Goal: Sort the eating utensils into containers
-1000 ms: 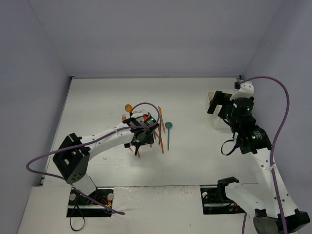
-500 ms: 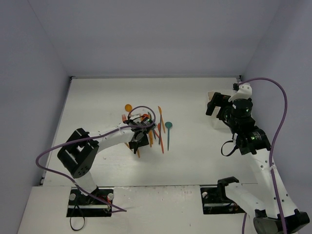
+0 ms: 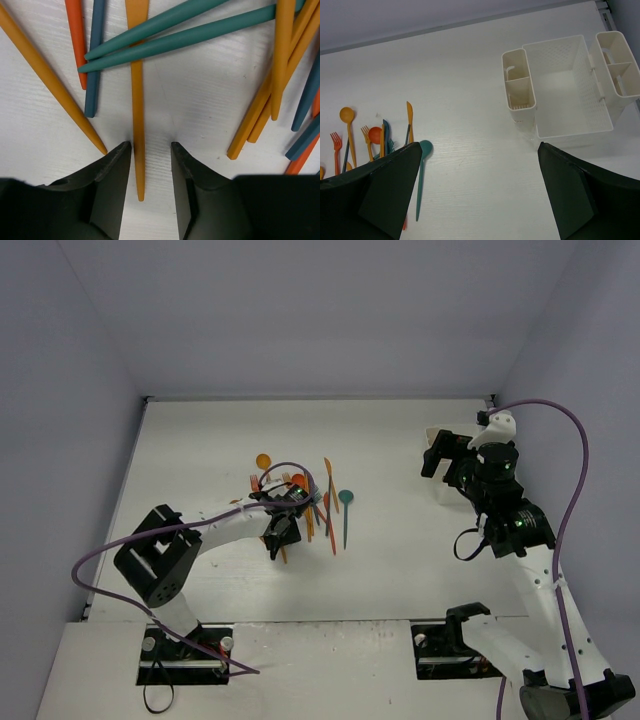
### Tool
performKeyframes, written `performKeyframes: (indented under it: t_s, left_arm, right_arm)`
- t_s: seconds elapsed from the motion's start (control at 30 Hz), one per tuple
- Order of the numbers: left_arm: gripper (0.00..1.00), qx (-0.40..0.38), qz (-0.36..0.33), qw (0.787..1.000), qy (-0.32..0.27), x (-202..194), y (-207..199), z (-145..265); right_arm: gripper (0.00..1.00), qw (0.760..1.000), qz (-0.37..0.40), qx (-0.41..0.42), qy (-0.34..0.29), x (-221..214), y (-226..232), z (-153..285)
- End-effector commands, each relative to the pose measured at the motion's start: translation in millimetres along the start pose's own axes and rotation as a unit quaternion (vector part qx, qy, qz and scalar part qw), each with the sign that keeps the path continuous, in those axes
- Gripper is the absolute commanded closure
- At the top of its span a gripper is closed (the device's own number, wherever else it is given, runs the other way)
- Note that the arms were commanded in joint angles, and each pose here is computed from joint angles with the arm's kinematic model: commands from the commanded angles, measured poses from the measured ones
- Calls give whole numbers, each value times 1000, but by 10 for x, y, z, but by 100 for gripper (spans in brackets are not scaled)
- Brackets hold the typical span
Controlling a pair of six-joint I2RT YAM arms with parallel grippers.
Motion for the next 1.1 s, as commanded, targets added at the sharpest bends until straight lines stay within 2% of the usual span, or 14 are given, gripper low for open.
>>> performKeyframes:
  t_s: [0.0,0.2,0.23,0.43,0.8,0.9,1.07]
  left_arm:
    - [73,12,21,1000,10,0,110,-96]
    - [98,50,12,999,12,-11,248,-107]
    - [99,52,8,999,9,13,253,-83]
    - [100,72,-31,997,-28,184,294,123]
    - [100,81,-61,990,-100,482,506,534]
    - [100,56,-65,990,-114,538,512,687]
    - [100,-38,-117,978,-167,672,414,1081]
  right_arm:
    - [0,1000,-9,12,-27,92,42,-13]
    - [0,999,-9,16,-28,112,50,-15]
    - [0,999,-10,17,-27,110,53,-18]
    - [0,999,-11,24,-27,108,67,-15]
    - [0,999,-9,28,-36,151,65,24]
    - [0,998,-10,42,-35,175,90,13]
    - [0,991,-7,130,-33,276,257,-1]
Point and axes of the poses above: each gripper's point midway between its finger pads, its own z axis back along the fingers, its own y axis along the line the jaws close on, x = y × z, the point moved 9 cm from there along z, back along the fingers, and after that the axes turned 14 degrees about z, right-handed, at the moved point
